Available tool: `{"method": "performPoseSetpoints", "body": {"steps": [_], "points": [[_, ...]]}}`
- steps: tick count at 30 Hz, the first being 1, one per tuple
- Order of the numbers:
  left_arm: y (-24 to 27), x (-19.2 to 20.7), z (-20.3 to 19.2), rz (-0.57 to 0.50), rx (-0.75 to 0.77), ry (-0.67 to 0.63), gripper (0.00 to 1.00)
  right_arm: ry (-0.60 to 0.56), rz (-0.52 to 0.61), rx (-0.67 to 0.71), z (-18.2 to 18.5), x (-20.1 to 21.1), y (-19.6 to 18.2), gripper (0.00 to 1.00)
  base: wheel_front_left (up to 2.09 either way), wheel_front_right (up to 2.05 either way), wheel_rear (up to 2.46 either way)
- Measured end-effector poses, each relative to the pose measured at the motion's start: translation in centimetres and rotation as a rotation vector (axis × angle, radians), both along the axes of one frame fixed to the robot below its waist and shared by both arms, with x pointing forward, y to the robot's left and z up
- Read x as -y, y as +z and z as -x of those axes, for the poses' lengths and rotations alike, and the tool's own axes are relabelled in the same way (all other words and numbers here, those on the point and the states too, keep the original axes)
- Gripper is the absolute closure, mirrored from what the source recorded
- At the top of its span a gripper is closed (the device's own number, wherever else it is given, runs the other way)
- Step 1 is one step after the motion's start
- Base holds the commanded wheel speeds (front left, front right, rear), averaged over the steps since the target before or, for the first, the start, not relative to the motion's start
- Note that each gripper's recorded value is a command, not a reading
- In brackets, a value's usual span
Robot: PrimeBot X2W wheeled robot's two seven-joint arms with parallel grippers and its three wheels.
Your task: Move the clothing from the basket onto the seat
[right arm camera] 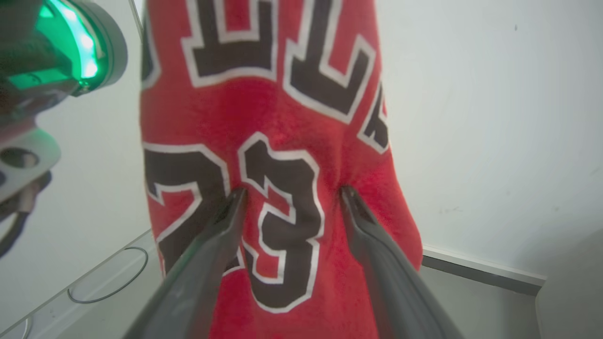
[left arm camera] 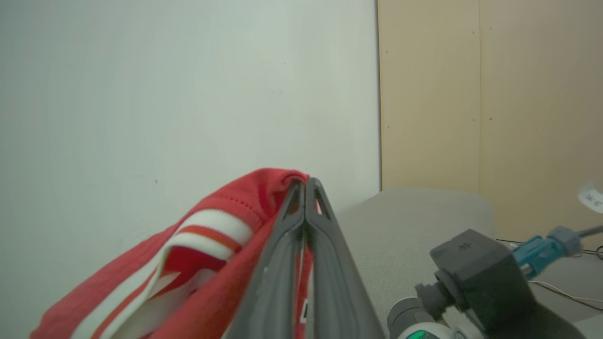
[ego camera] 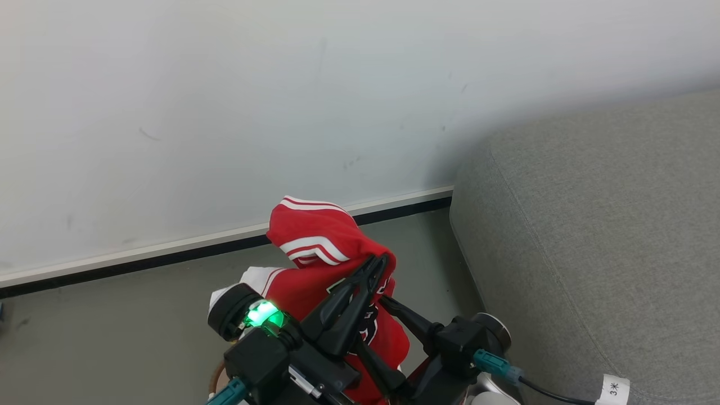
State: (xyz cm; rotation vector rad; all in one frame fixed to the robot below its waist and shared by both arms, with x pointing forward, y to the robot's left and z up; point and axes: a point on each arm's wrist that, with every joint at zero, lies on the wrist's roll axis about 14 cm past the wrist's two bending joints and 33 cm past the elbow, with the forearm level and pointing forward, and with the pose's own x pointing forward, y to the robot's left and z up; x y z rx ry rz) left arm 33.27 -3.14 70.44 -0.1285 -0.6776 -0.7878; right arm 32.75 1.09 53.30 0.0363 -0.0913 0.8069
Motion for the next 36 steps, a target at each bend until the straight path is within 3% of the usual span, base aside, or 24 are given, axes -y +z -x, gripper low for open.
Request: {"method": "performPoseSetpoints", "body": {"steps": [3,4,5,23,24,25,26,27,36], "points": [[-0.2,0.2,0.1,-0.003,-0.005,-0.009,1.00,0.004,0.009,0.016,0.0,-0.1,0.2,0.00,0.00,0.00,0.00],[-0.3,0.3,0.1,-0.006,-0.008,-0.010,1.00,0.011,0.020,0.019,0.1,-0.3,0.1,0.95,0.00,0.00,0.00],[-0.4,0.3,0.1,-0.010,-0.011,-0.009,1.00,0.013,0.019,0.019,0.1,-0.3,0.1,1.00,0.00,0.00,0.00],[-4.2,-2.1,-3.6,-0.072,-0.120,0.109,1.00,0.009,-0.006,0.029,0.0,-0.1,0.8,1.00,0.00,0.00,0.00],[-4.6,-2.2,-3.7,-0.079,-0.129,0.115,0.71,0.006,-0.008,0.027,0.0,0.0,0.7,1.00,0.00,0.00,0.00],[-5.1,-2.3,-3.9,-0.089,-0.141,0.121,0.55,0.003,-0.009,0.024,0.0,0.1,0.7,1.00,0.00,0.00,0.00],[-5.5,-2.5,-4.0,-0.095,-0.152,0.128,0.13,0.001,-0.010,0.021,0.0,0.1,0.6,1.00,0.00,0.00,0.00],[-5.7,-2.6,-4.1,-0.098,-0.158,0.135,0.00,-0.001,-0.010,0.016,0.1,0.2,0.4,1.00,0.00,0.00,0.00],[-7.4,-2.5,-4.2,-0.143,-0.192,0.128,0.00,-0.033,-0.012,0.007,0.0,1.1,0.1,1.00,0.00,0.00,0.00]]}}
